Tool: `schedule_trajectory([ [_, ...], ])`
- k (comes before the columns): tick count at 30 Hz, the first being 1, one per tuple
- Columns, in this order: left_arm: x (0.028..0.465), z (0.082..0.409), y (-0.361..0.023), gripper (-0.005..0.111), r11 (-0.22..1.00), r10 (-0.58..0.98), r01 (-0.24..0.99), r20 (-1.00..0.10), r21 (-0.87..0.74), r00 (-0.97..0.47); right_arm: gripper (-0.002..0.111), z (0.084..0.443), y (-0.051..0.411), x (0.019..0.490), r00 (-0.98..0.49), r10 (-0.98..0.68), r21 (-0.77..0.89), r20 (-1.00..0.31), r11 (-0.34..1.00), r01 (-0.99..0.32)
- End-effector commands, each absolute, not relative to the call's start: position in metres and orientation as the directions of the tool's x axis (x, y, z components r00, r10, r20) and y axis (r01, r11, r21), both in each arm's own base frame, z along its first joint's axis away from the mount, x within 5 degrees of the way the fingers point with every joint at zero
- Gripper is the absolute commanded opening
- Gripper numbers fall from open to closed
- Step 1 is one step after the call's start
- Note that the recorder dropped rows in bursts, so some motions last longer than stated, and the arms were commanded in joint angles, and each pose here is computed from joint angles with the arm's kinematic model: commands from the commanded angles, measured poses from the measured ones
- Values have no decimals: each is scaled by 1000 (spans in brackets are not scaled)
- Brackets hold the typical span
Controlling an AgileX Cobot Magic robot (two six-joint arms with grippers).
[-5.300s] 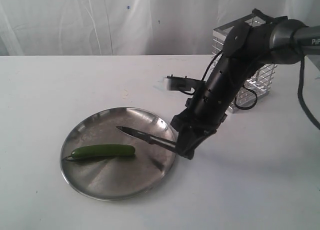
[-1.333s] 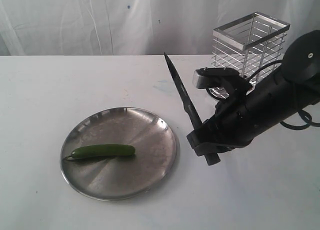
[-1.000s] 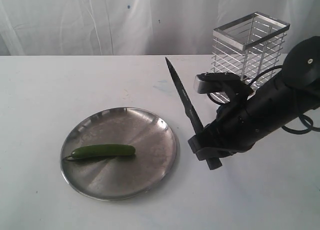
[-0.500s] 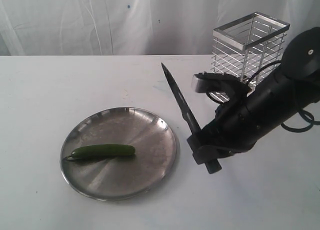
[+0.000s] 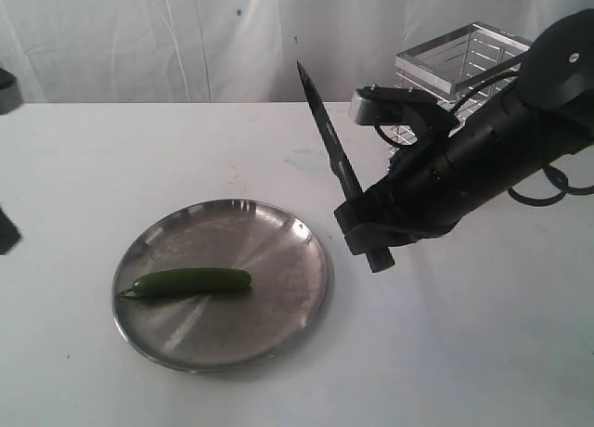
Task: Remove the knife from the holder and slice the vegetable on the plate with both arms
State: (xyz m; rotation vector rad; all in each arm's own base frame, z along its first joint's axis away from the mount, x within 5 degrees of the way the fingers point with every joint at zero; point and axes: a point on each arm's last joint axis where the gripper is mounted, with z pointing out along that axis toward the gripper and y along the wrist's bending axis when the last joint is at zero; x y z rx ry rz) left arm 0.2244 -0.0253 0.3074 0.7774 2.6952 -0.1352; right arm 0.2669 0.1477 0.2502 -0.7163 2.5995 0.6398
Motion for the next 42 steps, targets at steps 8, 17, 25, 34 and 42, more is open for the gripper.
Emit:
schedule_trajectory([
  [8, 258, 271, -76, 10, 279, 777, 950, -549, -138, -308, 0, 243, 147, 267, -803, -431, 313, -412, 761, -569],
  [17, 274, 250, -91, 61, 217, 884, 975, -435, 57, -171, 0, 242, 147, 268, -804, -428, 310, -414, 764, -566],
  [25, 278, 252, -93, 63, 249, 868, 964, -463, 92, -180, 0, 242, 147, 268, -817, -415, 320, -402, 772, -549],
  [34, 291, 233, -97, 63, 208, 868, 973, -478, 101, -136, 0, 243, 148, 258, -828, -482, 381, -287, 735, -561],
  [42, 305, 197, -107, 63, 66, 860, 996, -510, 62, -25, 0, 236, 136, 254, -846, -504, 302, -173, 791, -533],
])
